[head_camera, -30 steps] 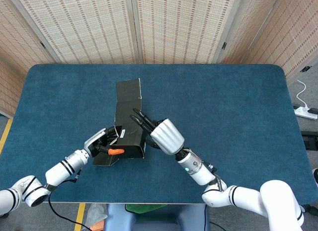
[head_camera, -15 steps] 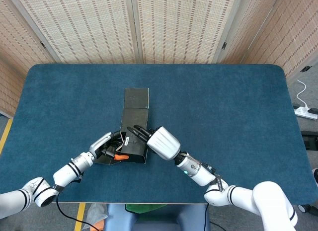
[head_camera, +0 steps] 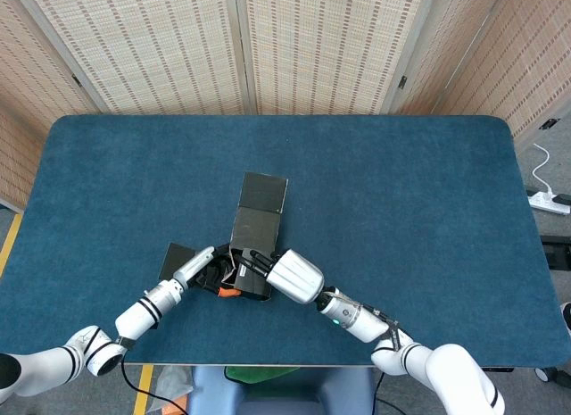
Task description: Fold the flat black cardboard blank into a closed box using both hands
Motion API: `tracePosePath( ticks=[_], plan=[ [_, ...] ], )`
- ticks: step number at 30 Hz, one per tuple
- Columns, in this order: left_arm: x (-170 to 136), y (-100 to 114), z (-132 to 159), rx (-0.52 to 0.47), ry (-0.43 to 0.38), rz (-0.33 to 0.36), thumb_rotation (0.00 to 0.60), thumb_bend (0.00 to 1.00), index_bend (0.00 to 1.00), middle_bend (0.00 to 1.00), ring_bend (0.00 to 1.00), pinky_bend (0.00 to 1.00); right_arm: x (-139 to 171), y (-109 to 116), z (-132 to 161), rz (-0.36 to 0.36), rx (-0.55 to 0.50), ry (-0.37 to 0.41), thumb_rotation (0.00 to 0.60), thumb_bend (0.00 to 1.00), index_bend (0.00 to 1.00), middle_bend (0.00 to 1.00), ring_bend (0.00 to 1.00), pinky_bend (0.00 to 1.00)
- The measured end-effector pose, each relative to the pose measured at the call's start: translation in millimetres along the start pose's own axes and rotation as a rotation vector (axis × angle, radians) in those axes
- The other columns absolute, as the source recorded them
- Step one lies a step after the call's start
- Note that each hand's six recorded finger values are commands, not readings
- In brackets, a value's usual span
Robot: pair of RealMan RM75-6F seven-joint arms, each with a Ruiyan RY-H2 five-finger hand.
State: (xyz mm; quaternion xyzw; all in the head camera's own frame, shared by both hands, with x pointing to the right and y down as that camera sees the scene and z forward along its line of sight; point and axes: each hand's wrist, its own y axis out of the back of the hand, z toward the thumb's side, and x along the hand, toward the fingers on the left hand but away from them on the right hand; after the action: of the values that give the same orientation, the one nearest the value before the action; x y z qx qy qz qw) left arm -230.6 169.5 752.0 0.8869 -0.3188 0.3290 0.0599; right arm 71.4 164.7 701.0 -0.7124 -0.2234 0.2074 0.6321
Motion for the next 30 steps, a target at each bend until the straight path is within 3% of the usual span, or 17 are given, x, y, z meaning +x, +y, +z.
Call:
tracePosePath(
  ticks=[11, 19, 30],
  plan=[
    [5.4, -7.6, -0.6, 0.053, 0.049, -0.012, 0.600, 0.19, 0.24, 0.26, 0.50, 0.72, -4.3, -10.9, 6.6, 0.015, 0.002, 0.018, 0.600, 0.00, 0.20, 0.35, 0.75, 1.00],
    [5.0, -6.3, -0.6, 0.056, 0.072, -0.007, 0.600, 0.19, 0.21, 0.25, 0.50, 0.72, -9.4, -14.5, 8.7, 0.033, 0.002, 0.042, 0.600, 0.07, 0.34, 0.41, 0.75, 1.00],
    [3.2, -5.8, 1.0, 0.040, 0.076, -0.012, 0.600, 0.19, 0.18, 0.24, 0.49, 0.72, -2.8, -11.6, 11.3, 0.037, -0.002, 0.097, 0.600, 0.09, 0.34, 0.41, 0.75, 1.00]
  ],
)
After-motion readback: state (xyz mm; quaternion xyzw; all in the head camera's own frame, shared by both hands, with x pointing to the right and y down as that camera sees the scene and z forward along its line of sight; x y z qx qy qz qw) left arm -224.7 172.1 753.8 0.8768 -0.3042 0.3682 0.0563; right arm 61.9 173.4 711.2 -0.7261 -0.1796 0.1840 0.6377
